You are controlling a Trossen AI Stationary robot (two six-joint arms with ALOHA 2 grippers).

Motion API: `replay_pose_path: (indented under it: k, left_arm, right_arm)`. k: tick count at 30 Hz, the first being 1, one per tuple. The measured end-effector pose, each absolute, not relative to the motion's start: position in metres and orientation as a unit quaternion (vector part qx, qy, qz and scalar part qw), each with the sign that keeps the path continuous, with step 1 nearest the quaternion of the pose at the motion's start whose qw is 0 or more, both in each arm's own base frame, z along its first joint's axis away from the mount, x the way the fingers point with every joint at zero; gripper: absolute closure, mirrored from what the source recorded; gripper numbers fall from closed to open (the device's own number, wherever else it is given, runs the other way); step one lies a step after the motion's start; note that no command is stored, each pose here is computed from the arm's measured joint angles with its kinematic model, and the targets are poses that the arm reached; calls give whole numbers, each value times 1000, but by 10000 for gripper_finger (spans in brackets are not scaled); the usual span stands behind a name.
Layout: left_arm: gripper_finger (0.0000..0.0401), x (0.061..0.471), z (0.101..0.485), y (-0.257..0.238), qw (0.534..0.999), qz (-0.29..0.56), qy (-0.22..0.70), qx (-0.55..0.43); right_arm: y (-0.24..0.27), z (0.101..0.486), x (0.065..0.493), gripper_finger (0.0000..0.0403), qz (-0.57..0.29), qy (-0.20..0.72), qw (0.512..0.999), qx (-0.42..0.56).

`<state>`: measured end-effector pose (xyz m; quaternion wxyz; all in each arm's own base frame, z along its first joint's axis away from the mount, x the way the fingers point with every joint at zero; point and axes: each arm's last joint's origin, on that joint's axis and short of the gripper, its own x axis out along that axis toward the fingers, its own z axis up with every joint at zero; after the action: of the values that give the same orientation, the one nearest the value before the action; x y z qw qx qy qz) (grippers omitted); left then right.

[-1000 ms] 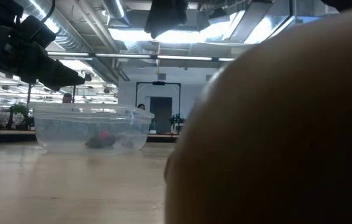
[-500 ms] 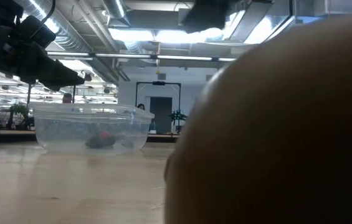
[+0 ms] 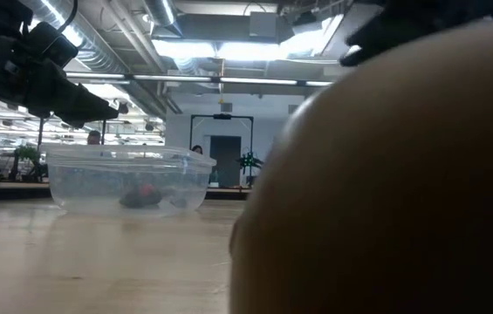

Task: Pick and placing Produce into tupperware
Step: Put the right black cherry into the transparent bin

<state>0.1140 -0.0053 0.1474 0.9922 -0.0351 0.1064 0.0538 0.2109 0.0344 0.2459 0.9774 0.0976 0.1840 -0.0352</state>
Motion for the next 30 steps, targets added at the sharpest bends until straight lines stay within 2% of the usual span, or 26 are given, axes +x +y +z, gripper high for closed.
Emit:
replay_pose_path:
  k: [9,18,26,30]
  left_arm:
    - [235,114,147,-5,992,54,106,-35]
    - [234,114,147,-5,992,54,106,-35]
    - [239,114,147,-5,992,54,106,-35]
    - [234,114,147,-5,992,54,106,-35]
  right_arm:
    - [56,173,177,207,32,211,972,95]
    - [61,129,144,207,85,186,974,93]
    - [58,119,137,207,64,182,980,49]
    - [57,119,137,207,58,186,978,69]
